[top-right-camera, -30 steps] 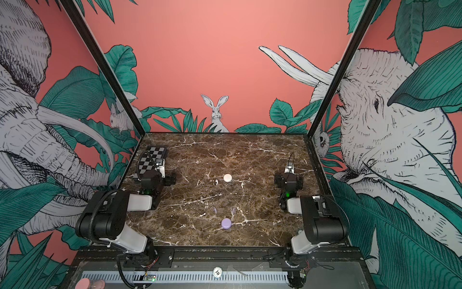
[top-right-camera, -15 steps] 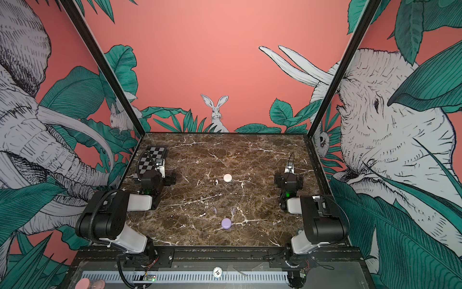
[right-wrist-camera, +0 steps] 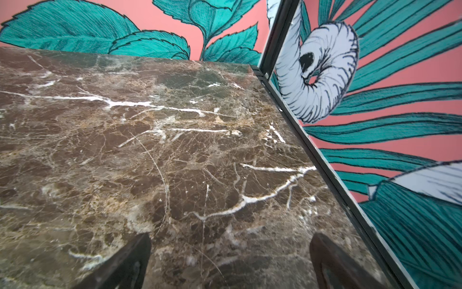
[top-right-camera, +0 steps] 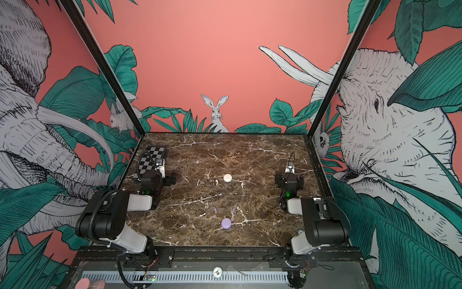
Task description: Insert the wireless bluetooth earbuds into the charging case
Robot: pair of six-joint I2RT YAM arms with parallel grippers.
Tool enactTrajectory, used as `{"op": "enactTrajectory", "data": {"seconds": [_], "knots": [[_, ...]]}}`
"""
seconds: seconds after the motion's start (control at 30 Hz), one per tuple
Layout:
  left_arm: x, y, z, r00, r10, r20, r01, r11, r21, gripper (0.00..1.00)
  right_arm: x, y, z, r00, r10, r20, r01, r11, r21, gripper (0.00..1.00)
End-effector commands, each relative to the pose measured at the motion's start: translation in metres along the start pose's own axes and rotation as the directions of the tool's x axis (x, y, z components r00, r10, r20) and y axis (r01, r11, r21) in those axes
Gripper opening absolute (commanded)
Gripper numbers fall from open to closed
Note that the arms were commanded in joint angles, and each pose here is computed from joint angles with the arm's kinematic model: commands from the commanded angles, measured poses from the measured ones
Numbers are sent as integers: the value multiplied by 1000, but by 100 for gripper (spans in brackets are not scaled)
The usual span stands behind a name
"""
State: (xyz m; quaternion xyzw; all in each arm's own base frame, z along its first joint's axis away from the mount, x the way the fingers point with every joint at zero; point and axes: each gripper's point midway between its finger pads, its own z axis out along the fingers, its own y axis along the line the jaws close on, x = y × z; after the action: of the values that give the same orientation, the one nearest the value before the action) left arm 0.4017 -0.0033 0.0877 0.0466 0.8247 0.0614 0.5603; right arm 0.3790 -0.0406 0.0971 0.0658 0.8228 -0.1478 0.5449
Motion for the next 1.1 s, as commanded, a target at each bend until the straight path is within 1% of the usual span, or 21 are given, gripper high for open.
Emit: {"op": "enactTrajectory", "data": {"seconds": [0.0, 0.07, 0.13, 0.2, 0.27, 0.3, 0.37, 0.4, 0.43, 0.47, 0.5, 0.53, 0.57, 0.6, 0.63, 0.67, 0.7, 0.77, 0.87, 1.0, 1.07], "knots": [[-11, 5, -4, 999, -13, 43, 13, 1000, -14, 99, -41, -7, -15, 1000, 6, 12, -6, 1000, 18, 98], [-18, 10, -6, 999, -18, 28, 19, 999, -41, 99, -64, -4, -26, 998, 59, 30, -59, 998, -14, 98], [-26, 23, -10, 999, -42, -19, 40, 994, -103, 99, -86, -4, -39, 988, 137, 68, -135, 990, -40, 98], [-39, 29, -19, 994, -78, -75, 69, 990, -123, 99, -99, -9, -51, 962, 263, 79, -260, 964, -52, 98], [-65, 29, -27, 992, -124, -22, 121, 987, -106, 99, -101, -22, -60, 913, 404, 62, -405, 914, -8, 98], [-78, 32, -34, 984, -180, 0, 179, 978, -105, 99, -101, -31, -66, 882, 468, 55, -469, 883, 17, 98], [-99, 45, -49, 947, -318, 49, 321, 935, -151, 99, -107, -37, -77, 853, 520, 56, -521, 853, 13, 98], [-111, 47, -55, 936, -345, 75, 353, 925, -139, 99, -107, -40, -82, 829, 556, 60, -558, 830, 18, 98], [-122, 44, -61, 928, -365, 81, 372, 922, -106, 99, -107, -42, -86, 795, 602, 72, -604, 797, 5, 98], [-130, 42, -68, 913, -403, 67, 408, 909, -83, 99, -112, -39, -89, 773, 629, 85, -628, 777, -39, 98], [-134, 42, -74, 900, -433, 53, 436, 896, -85, 99, -119, -32, -91, 766, 636, 91, -629, 771, -99, 98], [-135, 46, -81, 865, -499, 51, 501, 859, -107, 99, -125, -28, -94, 768, 634, 91, -621, 771, -140, 98], [-127, 52, -86, 799, -600, 48, 599, 786, -152, 99, -128, -25, -95, 767, 637, 82, -621, 768, -157, 98], [-120, 54, -91, 737, -674, 46, 670, 722, -174, 99, -130, -23, -95, 765, 640, 75, -623, 764, -168, 98], [-122, 47, -92, 731, -681, 38, 679, 723, -125, 99, -131, -21, -95, 765, 640, 70, -622, 763, -177, 98], [-131, 34, -94, 758, -652, 28, 652, 757, -28, 99, -131, -20, -94, 763, 643, 65, -625, 760, -179, 98], [-135, 26, -98, 764, -645, 24, 644, 765, 29, 99, -130, -19, -94, 759, 648, 64, -630, 755, -183, 98], [-129, 21, -105, 734, -679, -17, 679, 734, 35, 99, -130, -17, -95, 758, 649, 64, -628, 753, -199, 98], [-122, 7, -113, 763, -638, -105, 645, 761, 70, 99, -125, -10, -95, 771, 637, -8, -627, 756, -187, 98], [-107, -12, -119, 757, -621, -204, 648, 754, 110, 99, -119, 8, -96, 793, 601, -94, -606, 768, -207, 98], [-100, -26, -124, 760, -602, -247, 641, 756, 130, 99, -117, 13, -97, 819, 564, -109, -574, 792, -211, 98]]}}
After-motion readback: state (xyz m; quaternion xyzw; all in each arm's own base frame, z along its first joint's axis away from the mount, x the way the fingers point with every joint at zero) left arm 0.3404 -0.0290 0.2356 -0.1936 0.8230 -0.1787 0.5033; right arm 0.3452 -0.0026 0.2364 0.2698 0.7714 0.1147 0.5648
